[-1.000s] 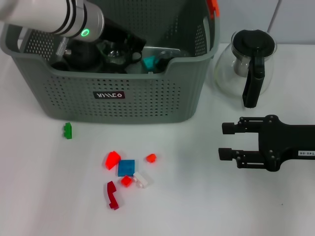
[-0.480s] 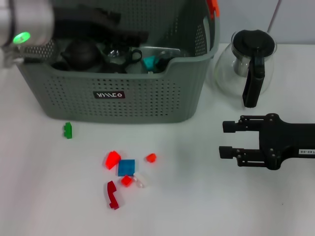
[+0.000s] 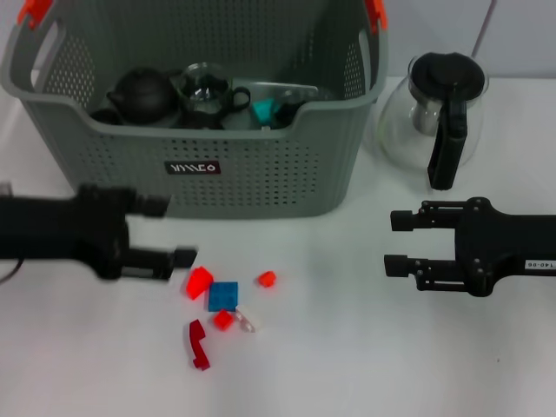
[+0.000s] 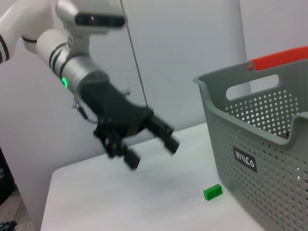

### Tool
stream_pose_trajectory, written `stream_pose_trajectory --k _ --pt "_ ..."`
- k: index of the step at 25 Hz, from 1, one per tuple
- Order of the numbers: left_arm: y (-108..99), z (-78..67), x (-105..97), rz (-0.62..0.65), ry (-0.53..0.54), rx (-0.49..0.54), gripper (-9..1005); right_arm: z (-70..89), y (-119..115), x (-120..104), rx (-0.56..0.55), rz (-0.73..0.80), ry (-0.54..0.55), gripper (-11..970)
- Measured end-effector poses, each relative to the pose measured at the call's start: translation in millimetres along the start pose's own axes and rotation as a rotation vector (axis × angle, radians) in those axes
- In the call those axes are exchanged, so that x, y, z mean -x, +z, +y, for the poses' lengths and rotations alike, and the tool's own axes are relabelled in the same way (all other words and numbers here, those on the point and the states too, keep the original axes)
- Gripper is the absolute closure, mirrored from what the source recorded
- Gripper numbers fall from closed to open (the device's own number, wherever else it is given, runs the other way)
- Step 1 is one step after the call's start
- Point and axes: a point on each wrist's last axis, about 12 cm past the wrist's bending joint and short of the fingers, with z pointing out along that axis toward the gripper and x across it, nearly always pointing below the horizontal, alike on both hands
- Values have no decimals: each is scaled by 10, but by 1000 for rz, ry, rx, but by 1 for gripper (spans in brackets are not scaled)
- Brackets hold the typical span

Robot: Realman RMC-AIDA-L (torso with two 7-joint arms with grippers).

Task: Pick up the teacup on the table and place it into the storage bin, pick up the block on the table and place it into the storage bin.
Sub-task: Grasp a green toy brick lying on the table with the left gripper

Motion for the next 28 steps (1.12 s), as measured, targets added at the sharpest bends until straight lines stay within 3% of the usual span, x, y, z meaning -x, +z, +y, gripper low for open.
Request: stream_pose_trajectory --k 6,15,28 --pt "84 107 -188 90 -56 69 142 -1 -1 -5 -3 1 1 271" --pt "227 339 -335 85 -83 230 142 10 -22 -27 -8 -3 8 272" --pt "416 461 -462 105 -100 317 142 10 -29 -39 -13 -1 8 272"
